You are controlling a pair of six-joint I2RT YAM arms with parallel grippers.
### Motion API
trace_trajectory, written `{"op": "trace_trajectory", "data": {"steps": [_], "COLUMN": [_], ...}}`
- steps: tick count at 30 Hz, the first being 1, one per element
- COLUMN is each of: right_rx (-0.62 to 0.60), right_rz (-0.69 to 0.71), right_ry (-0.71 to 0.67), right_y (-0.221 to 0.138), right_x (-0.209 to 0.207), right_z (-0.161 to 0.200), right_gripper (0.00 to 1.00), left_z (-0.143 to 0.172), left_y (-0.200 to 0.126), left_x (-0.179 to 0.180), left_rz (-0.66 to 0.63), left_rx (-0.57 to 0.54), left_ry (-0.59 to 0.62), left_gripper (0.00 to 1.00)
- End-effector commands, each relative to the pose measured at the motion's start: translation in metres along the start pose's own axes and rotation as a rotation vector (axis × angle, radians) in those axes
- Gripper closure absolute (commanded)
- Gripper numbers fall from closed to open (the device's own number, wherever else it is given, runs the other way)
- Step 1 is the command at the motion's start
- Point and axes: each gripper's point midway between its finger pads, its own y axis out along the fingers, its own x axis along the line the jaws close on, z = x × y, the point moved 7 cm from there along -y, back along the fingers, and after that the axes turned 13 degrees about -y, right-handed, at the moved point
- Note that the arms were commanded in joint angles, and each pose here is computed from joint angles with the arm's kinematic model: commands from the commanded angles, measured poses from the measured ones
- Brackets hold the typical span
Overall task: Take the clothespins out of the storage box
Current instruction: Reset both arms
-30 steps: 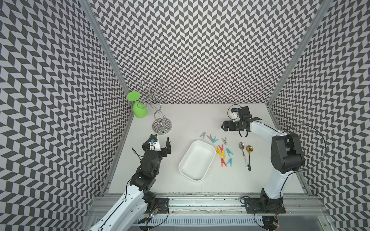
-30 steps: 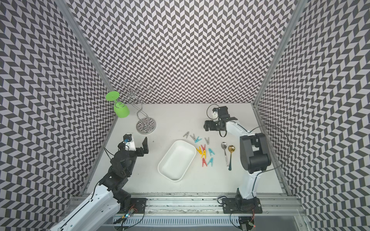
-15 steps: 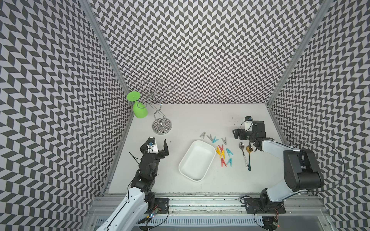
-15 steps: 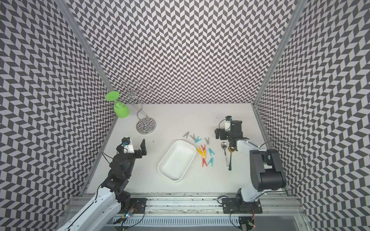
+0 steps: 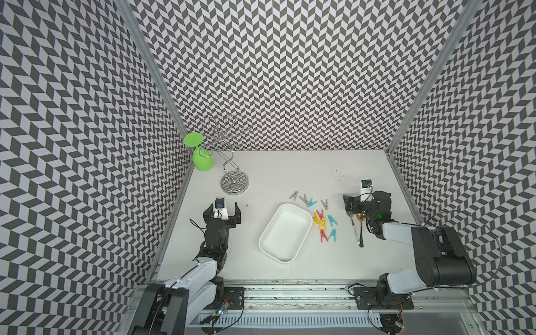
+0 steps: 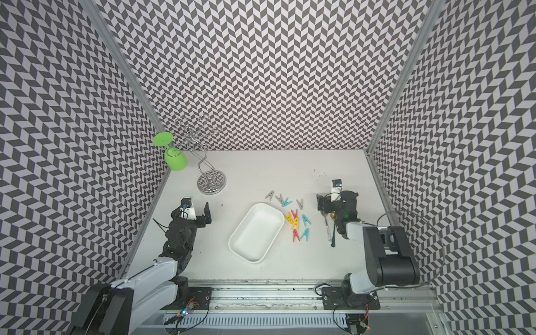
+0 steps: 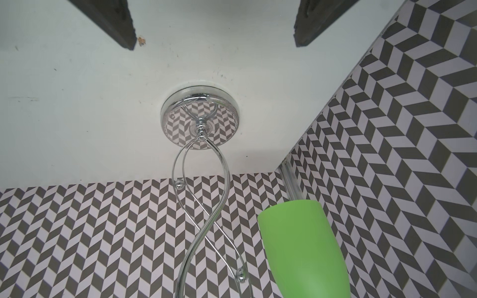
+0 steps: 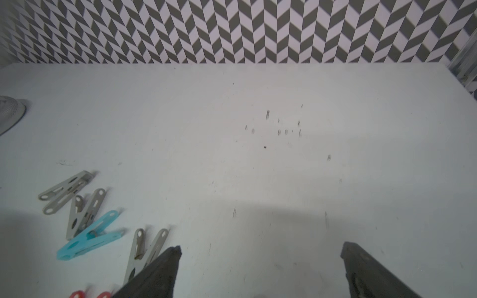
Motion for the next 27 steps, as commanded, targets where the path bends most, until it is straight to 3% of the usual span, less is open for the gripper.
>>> {"op": "trace_trajectory", "data": {"steps": [1,5,9,27], "right_rx": [-0.196,-0.211,-0.262,-0.337], "right_rz": [-0.005,-0.084,-0.075,-0.071], "right_ry": [-0.05,-0.058,-0.054,-0.095], "right_y": [0.003,0.005,-0.007,-0.027], "right_x": [-0.009,-0.008,-0.008,-0.001], "right_z": [-0.033,-0.03,-0.028,-0.025], "right_gripper": [0.0,0.01,0.0,0.0], "left_z": [-0.029,-0.029,-0.022,-0.016], "left_y": [0.018,0.048,0.069,0.06], "left_x": [-0.009,-0.014,-0.015,0.0], "left_rz": [0.066,0.079,0.077,0.056], "left_rx": [-0.138,-0.115,-0.067,-0.112], "left_ry": [-0.015,-0.026,-0.039,-0.106], "left_gripper": [0.0,0.0,0.0,0.0]}}
